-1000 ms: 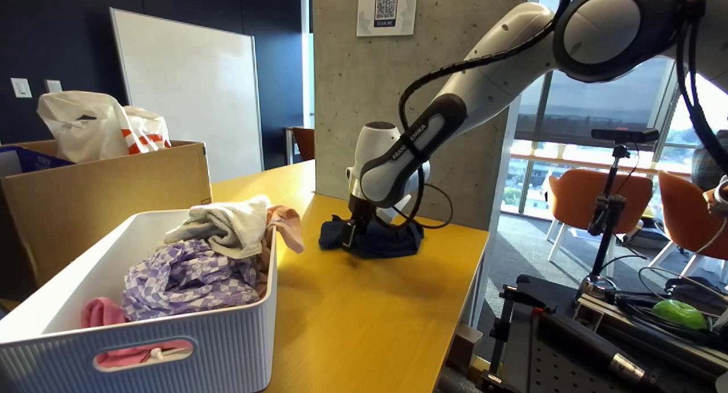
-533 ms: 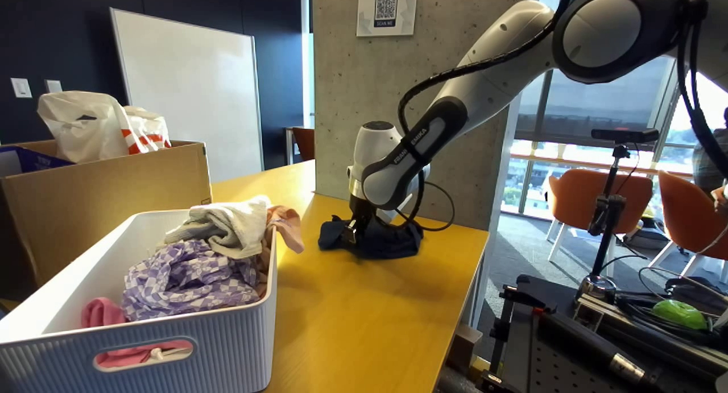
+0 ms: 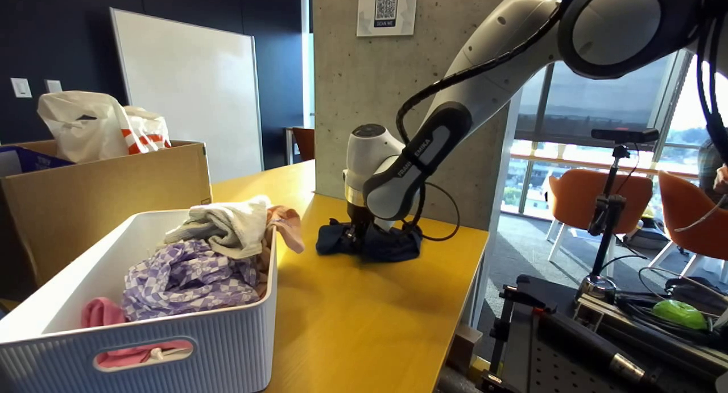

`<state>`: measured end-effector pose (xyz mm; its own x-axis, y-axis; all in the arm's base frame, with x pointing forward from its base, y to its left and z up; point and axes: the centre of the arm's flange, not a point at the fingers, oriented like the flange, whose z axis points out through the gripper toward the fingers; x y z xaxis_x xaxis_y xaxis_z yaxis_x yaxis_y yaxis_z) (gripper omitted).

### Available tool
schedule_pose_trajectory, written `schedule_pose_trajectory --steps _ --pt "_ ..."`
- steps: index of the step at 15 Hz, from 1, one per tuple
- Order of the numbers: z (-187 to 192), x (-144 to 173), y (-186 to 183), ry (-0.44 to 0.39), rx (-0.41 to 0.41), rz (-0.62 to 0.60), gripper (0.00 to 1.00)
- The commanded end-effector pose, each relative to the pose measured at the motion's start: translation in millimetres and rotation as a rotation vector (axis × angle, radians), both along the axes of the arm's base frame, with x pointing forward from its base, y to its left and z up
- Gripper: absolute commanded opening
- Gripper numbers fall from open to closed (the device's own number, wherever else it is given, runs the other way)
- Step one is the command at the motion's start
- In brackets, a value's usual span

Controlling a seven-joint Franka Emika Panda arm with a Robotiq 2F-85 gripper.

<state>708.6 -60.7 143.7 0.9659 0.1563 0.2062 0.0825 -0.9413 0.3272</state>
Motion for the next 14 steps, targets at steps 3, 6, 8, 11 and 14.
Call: schedule_pose_trajectory --steps 3,6,8,11,14 --pt "42.8 -51.7 21.0 -0.047 -0.129 -0.027 0.01" --pt "69.1 -75.6 30.1 -0.084 -0.181 -0.029 0.01" --pt "83.9 -89.0 32.7 -0.098 -0.182 -0.019 0.01" --pt "91.7 -107.3 48.0 -0.049 -0.125 0.045 0.01" --pt "121.3 -136.3 52.5 -0.08 -0.133 0.056 0.01"
